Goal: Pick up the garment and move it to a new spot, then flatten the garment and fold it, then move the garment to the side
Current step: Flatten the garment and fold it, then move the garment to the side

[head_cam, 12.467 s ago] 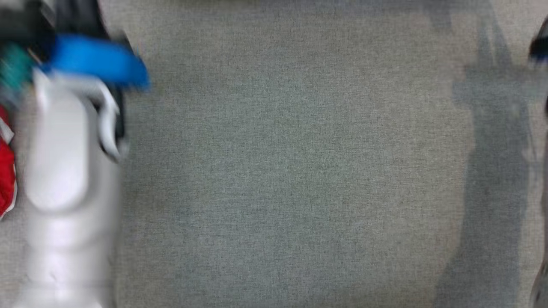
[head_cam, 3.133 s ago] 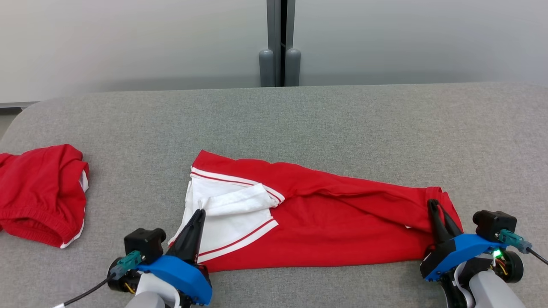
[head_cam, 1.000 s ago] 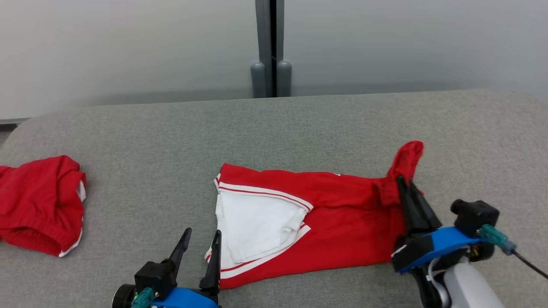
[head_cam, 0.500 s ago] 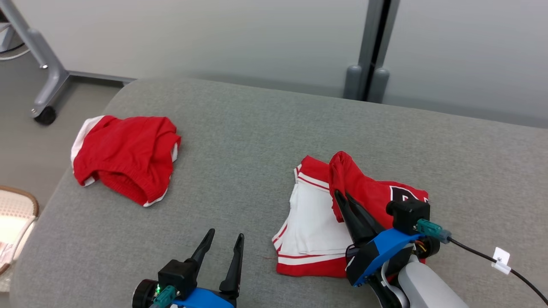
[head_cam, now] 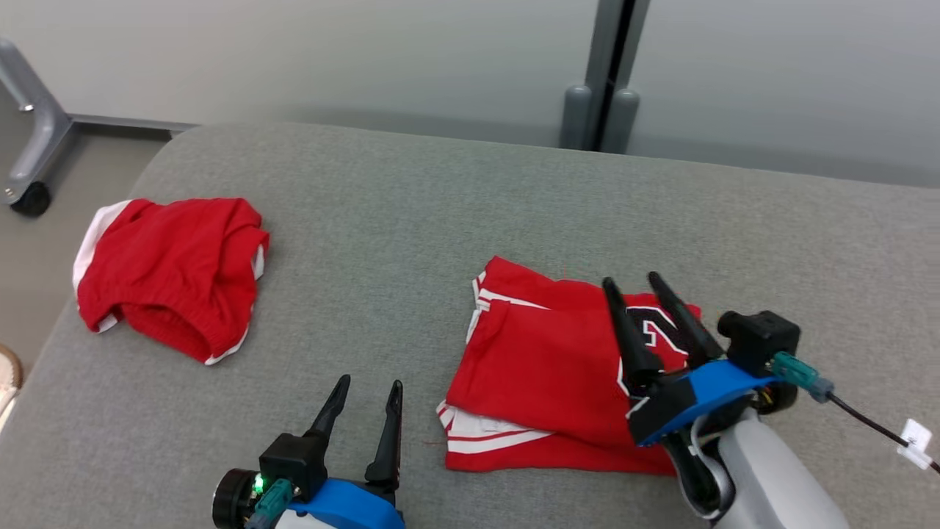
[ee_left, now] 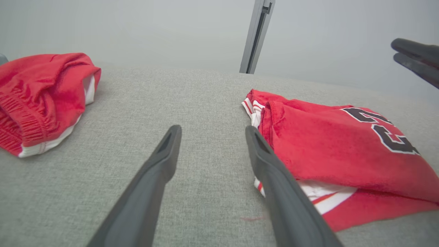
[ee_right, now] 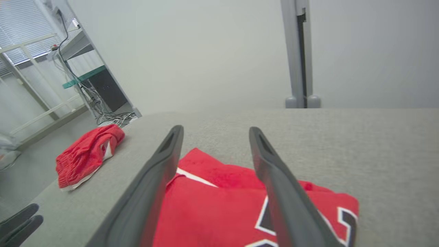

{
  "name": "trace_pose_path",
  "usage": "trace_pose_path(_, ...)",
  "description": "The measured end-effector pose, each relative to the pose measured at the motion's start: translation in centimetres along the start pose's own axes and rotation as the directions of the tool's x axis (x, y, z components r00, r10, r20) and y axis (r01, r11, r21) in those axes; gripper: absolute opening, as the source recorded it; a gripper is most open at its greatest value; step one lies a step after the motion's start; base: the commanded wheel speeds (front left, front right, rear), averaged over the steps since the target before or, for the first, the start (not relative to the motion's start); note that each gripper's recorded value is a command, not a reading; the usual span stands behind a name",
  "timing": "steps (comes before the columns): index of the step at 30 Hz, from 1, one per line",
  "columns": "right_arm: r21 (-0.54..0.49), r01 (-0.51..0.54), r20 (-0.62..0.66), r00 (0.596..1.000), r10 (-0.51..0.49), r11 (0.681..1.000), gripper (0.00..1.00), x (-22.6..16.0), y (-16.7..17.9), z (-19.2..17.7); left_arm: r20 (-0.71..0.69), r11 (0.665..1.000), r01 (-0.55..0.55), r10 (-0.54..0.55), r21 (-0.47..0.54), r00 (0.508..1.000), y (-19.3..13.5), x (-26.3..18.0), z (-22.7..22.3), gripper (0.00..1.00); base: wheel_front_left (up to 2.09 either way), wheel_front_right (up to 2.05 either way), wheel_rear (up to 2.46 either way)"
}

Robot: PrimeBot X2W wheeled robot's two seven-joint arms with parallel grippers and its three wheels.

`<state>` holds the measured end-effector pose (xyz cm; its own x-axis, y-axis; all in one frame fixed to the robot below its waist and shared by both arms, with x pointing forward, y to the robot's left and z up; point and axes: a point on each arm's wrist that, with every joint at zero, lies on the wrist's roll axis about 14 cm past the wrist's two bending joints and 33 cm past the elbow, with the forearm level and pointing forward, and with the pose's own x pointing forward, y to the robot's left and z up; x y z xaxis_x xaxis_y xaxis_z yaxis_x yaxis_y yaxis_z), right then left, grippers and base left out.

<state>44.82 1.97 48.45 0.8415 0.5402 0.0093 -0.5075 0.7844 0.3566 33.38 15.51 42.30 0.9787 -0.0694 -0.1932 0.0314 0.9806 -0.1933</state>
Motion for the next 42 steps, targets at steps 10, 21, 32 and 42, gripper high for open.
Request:
trace_pose_path(10, -0.111, 0.34, 0.095, 0.939, -0.33, 0.934, 1.0, -8.5, -9.9, 2.6, 0.068, 0.995, 0.027, -0.033, 0.092, 0.997, -1.7, 2.1, 2.3, 1.0, 0.0, 0.0, 0.0)
trace_pose_path(21, -0.145, 0.452, 0.065, 0.892, -0.447, 0.88, 1.0, -14.7, -11.8, 1.2, 0.061, 0.987, -0.005, -0.005, 0.16, 0.998, -1.2, 0.4, 1.6, 1.0, 0.0, 0.0, 0.0)
trace_pose_path(32, -0.158, 0.483, 0.057, 0.875, -0.48, 0.861, 1.0, -16.8, -12.1, 0.7, 0.066, 0.98, -0.047, 0.035, 0.194, 0.997, 0.0, -0.2, 1.5, 1.0, 0.0, 0.0, 0.0)
trace_pose_path(42, -0.121, 0.443, -0.016, 0.894, -0.448, 0.888, 1.0, -15.7, -11.1, -1.6, 0.045, 0.981, -0.034, 0.026, 0.193, 0.999, -0.1, -0.4, 0.9, 1.0, 0.0, 0.0, 0.0)
